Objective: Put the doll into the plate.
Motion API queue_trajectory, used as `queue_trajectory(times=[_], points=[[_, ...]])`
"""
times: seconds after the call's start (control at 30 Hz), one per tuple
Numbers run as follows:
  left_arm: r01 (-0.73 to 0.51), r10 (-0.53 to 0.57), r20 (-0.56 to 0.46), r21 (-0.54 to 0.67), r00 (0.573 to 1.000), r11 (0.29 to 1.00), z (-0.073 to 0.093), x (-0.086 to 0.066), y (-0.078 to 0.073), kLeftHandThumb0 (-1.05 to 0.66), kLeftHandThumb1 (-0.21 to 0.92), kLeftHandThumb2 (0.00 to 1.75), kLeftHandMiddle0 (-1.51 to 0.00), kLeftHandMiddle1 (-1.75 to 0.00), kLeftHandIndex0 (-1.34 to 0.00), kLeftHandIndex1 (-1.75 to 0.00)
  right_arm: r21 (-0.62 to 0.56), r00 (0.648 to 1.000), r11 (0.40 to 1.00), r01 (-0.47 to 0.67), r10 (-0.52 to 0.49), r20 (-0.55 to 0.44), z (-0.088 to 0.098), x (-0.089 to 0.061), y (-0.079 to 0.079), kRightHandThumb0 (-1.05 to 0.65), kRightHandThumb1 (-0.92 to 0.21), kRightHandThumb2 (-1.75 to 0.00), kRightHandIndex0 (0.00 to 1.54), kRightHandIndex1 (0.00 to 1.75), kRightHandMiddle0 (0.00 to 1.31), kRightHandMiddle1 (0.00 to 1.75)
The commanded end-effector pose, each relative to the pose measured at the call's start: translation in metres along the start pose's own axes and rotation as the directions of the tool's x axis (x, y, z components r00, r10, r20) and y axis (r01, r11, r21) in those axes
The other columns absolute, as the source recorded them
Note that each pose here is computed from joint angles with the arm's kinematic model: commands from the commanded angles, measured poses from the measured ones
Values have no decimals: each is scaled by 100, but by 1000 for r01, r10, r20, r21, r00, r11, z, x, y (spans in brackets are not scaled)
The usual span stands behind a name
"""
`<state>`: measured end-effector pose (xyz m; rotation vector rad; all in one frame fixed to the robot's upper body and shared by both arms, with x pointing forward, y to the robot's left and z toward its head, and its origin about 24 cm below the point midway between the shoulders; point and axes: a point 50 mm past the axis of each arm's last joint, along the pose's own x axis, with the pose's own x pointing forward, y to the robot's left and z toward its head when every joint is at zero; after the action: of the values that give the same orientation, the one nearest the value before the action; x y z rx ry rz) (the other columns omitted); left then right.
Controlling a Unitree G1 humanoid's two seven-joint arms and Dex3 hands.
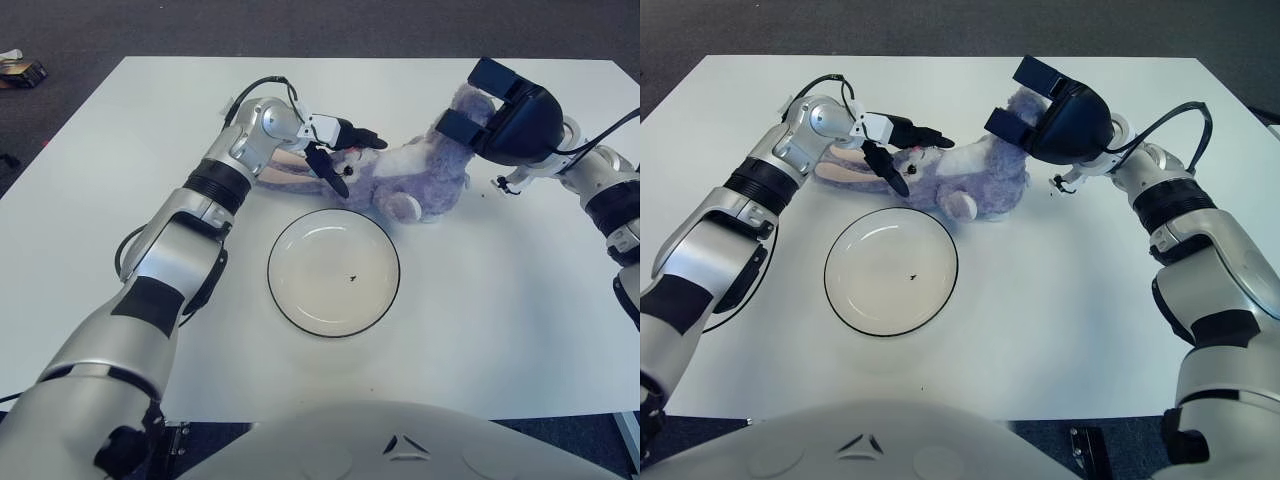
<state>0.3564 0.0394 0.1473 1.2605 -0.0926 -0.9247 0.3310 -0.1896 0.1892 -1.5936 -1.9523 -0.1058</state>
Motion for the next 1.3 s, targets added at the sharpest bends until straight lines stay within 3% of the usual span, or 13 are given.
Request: queue_trajectory(times=[0.0, 0.37, 1.03, 1.13, 1.23, 1.27], points=[[-53, 53, -32, 12, 998, 999, 0, 0, -12, -73, 86, 0, -36, -2, -19, -2, -39, 1000, 999, 22, -22, 10, -10, 4, -3, 0, -37, -124, 54, 175, 42, 168], [-207, 212, -61, 89, 975, 974, 7, 5, -34, -69, 82, 0, -34, 0, -23, -3, -38, 1000, 999, 25, -24, 6, -11, 4, -5, 0, -39, -121, 54, 175, 41, 166], [-265, 280, -52, 196, 959, 944, 9, 9, -45, -67, 81, 0, -37, -2, -30, -5, -117, 999, 993, 33, -33, 2, -16, 4, -7, 0, -41, -120, 54, 175, 36, 168], [-264, 281, -54, 215, 958, 940, 9, 9, -46, -63, 81, 0, -43, -8, -41, -10, -118, 999, 992, 35, -35, 3, -17, 4, -8, 0, -41, -119, 54, 175, 36, 168], [-263, 281, -55, 218, 958, 940, 9, 10, -46, -57, 82, 0, -28, -50, -45, -20, -118, 999, 992, 39, -38, 4, -18, 5, -9, 0, -41, -119, 54, 175, 36, 168], [-262, 280, -55, 219, 958, 940, 9, 10, -46, -56, 82, 0, -26, -56, -44, -24, -118, 999, 992, 40, -40, 4, -18, 5, -9, 0, -41, -119, 54, 175, 36, 168]])
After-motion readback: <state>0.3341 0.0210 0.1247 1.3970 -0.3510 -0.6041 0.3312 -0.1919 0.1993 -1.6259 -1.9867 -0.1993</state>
